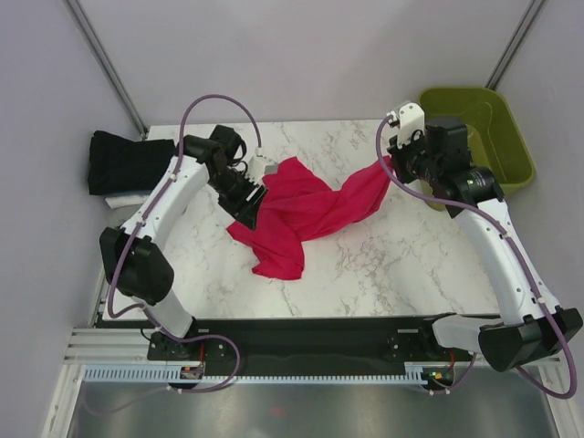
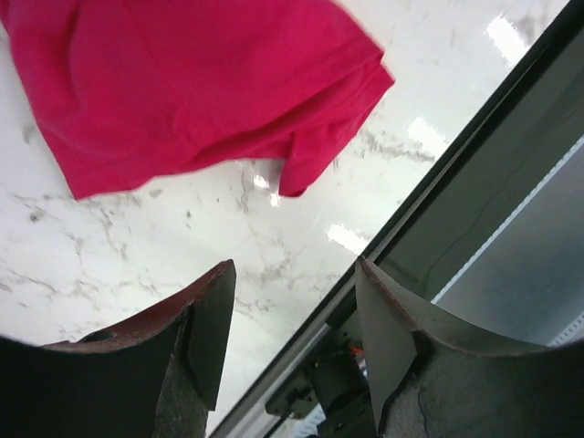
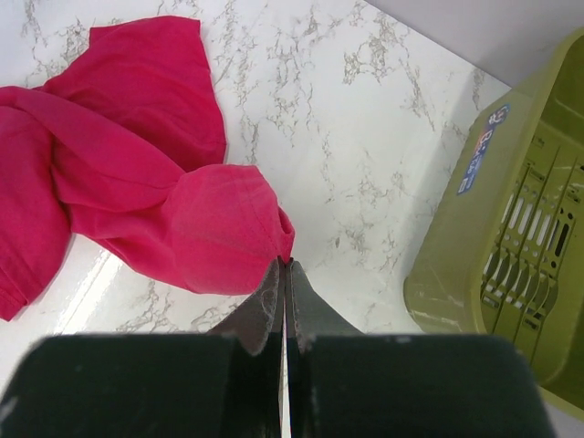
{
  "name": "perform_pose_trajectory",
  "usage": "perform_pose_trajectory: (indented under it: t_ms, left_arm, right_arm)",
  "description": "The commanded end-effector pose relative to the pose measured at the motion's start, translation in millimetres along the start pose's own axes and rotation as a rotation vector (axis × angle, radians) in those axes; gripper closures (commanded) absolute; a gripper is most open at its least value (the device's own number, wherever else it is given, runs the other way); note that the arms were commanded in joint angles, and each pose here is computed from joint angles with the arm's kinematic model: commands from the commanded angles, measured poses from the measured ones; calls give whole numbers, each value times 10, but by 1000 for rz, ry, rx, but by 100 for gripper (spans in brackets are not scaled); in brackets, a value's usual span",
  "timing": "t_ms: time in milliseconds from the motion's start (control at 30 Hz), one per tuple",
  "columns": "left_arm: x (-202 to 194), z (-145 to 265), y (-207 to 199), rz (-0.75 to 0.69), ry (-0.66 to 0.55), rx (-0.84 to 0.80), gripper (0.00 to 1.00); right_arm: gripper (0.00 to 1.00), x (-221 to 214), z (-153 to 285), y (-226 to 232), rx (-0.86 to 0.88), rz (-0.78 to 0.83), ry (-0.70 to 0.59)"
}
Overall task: Fold and stack the t-shirts
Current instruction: Flatten the tshirt out
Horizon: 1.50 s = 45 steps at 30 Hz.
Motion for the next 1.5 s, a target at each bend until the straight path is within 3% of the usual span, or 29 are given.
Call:
perform_pose_trajectory:
  t_ms: [0, 300, 467, 900, 1267, 1467]
  left_arm:
    - [-191, -206, 154, 12, 147, 48, 38]
    - [-21, -629, 687, 54, 143, 86, 40]
    - [133, -758, 718, 79, 130, 70, 41]
    - [-15, -1322, 960, 103, 241, 174, 49]
    - [112, -1185, 571, 74, 207, 218, 48]
    - [-16, -1195, 294, 41, 244, 214, 47]
  right_arm:
    - [100, 31, 37, -7, -17, 0, -45]
    - [100, 21, -26, -21, -24, 4, -35]
    - [100, 9, -24, -17, -25, 9, -35]
    - [100, -44, -28, -30, -43, 20, -26]
    - [100, -72, -30, -35, -53, 29, -27]
    - [100, -141, -10, -16, -52, 24, -23]
Point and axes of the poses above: each gripper's point midway between its finger pads, its own z axis back along the fingers, its own y axis along the line the jaws close on, x = y × z, the point moved 10 cm from there along z, back along the fingers, and after that the axes turned 1 degree about -z, right-handed, at the moved point
